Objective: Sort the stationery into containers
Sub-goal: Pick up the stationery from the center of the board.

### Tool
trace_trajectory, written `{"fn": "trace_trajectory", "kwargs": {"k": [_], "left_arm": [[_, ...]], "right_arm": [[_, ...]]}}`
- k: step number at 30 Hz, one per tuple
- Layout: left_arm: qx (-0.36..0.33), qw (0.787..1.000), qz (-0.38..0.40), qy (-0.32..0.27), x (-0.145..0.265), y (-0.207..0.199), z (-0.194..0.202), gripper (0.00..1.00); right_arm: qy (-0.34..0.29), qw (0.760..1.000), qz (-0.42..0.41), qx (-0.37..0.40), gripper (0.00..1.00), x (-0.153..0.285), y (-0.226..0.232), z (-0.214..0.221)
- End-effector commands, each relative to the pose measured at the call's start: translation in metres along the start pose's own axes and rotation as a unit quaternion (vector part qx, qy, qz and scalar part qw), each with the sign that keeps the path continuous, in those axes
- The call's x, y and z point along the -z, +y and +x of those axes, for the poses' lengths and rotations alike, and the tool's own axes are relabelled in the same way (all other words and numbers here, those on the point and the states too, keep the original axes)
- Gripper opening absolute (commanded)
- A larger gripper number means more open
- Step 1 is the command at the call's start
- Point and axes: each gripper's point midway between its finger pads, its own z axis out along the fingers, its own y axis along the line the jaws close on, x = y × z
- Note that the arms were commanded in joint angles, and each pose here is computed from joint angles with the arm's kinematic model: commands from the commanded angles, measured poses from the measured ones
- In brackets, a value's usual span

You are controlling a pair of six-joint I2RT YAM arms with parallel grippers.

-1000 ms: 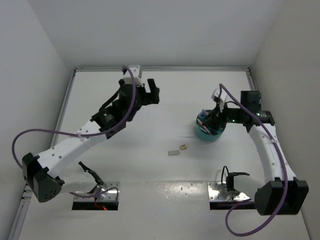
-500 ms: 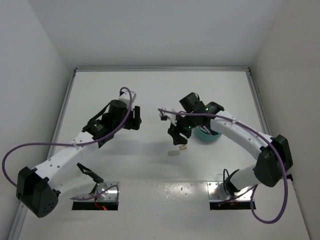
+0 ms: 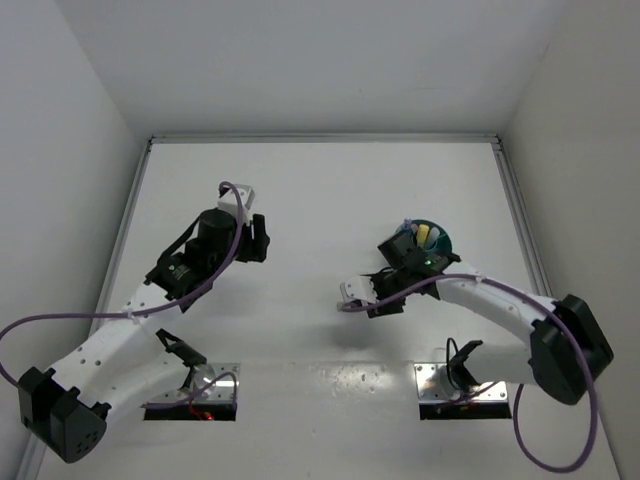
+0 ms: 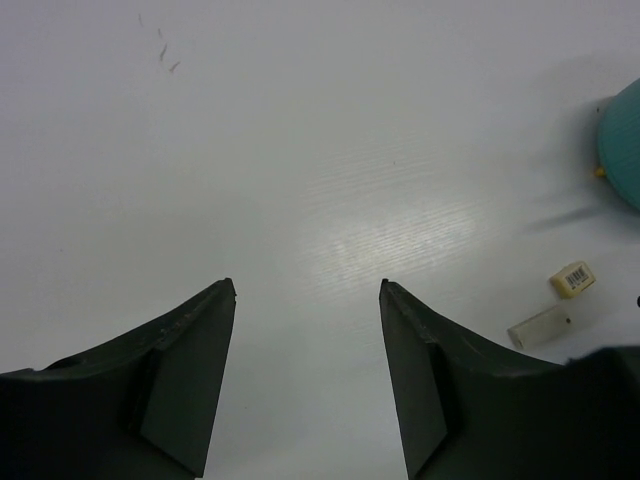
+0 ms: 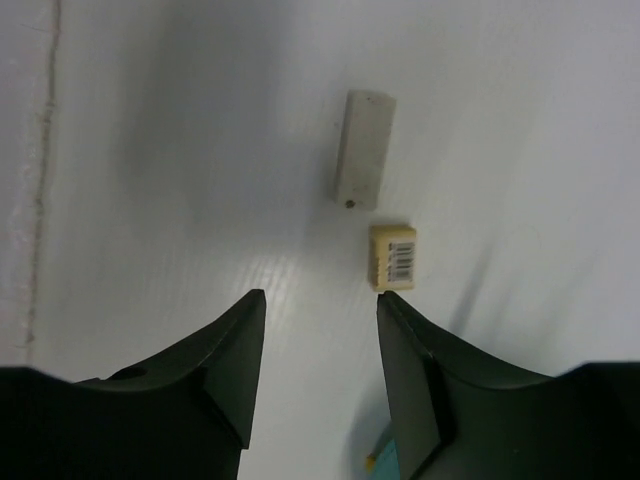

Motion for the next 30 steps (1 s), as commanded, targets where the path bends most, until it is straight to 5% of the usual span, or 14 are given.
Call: {"fn": "trace_trajectory", "kwargs": {"k": [1,15,30], "left_arm": [[0.004,1.000,-0.008,-0.028,0.005,0.005,-0.014,0.65],[0.008,0.999,-0.003,-0.048,0.017,0.005,-0.020,0.68],[0.008,0.999,-0.002,-0.052,0.019,0.005,-0.022,0.68]], "right_arm": [[-0.011,0.997,0.015,0.077,0.48,-0.006,-0.036,-0.013],[0.053,0.994,-0.015,0.094,0.45,-0.030,-0.068,0.008],[0.103,0.989,-0.085,0.071,0.45,-0.048,-0.049,0.038]]}}
